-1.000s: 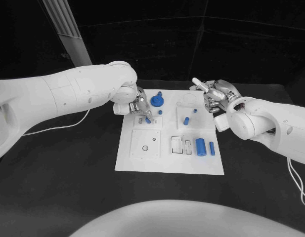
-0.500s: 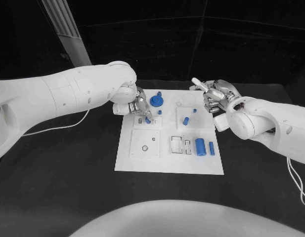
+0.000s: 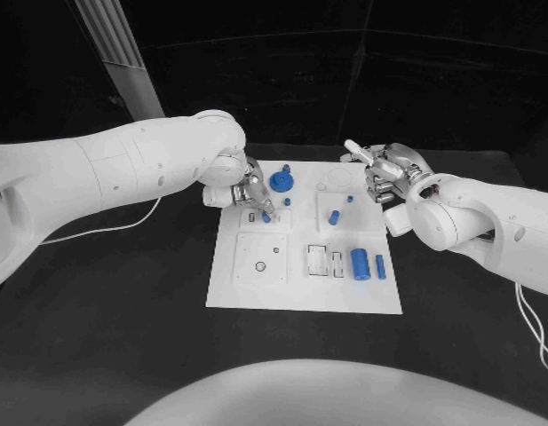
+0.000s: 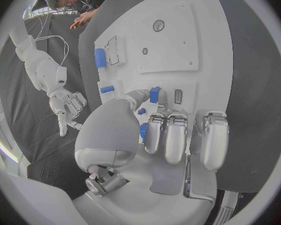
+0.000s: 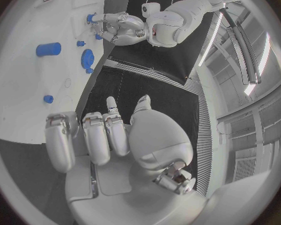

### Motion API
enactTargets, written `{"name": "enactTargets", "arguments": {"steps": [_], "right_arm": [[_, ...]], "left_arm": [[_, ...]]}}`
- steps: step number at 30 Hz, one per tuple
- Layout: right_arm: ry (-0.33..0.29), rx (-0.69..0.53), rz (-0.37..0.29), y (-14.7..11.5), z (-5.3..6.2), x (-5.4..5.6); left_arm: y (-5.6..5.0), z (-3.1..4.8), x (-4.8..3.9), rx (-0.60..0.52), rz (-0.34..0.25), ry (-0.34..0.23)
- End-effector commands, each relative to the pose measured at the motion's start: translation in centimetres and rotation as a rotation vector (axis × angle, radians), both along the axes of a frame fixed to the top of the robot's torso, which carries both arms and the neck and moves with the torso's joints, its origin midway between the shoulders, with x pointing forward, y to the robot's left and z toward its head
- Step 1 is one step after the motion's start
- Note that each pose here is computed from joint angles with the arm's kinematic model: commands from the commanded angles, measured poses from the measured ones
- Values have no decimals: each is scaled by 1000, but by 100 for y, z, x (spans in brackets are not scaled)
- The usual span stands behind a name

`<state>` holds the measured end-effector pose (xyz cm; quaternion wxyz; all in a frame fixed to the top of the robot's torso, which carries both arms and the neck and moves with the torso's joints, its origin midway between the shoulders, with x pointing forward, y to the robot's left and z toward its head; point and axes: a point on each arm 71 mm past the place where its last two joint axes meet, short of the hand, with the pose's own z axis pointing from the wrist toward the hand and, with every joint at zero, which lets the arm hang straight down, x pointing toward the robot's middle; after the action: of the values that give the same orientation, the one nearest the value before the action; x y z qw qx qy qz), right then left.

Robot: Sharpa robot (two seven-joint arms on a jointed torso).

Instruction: Assemble the parts on the task board

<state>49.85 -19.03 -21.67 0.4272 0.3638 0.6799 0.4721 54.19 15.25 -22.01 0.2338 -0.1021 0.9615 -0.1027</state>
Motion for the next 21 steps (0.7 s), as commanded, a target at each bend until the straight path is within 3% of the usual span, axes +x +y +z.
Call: {"name": "enactTargets", "arguments": {"steps": [1,21], "right_arm": [[-10,1,-2,1,17,2],[-10,0,-3,-3,16,5]], "left_arm": [[-15,-20,-19,2,-20,16],[-16,-12,-4,-43,-16,-14]]}}
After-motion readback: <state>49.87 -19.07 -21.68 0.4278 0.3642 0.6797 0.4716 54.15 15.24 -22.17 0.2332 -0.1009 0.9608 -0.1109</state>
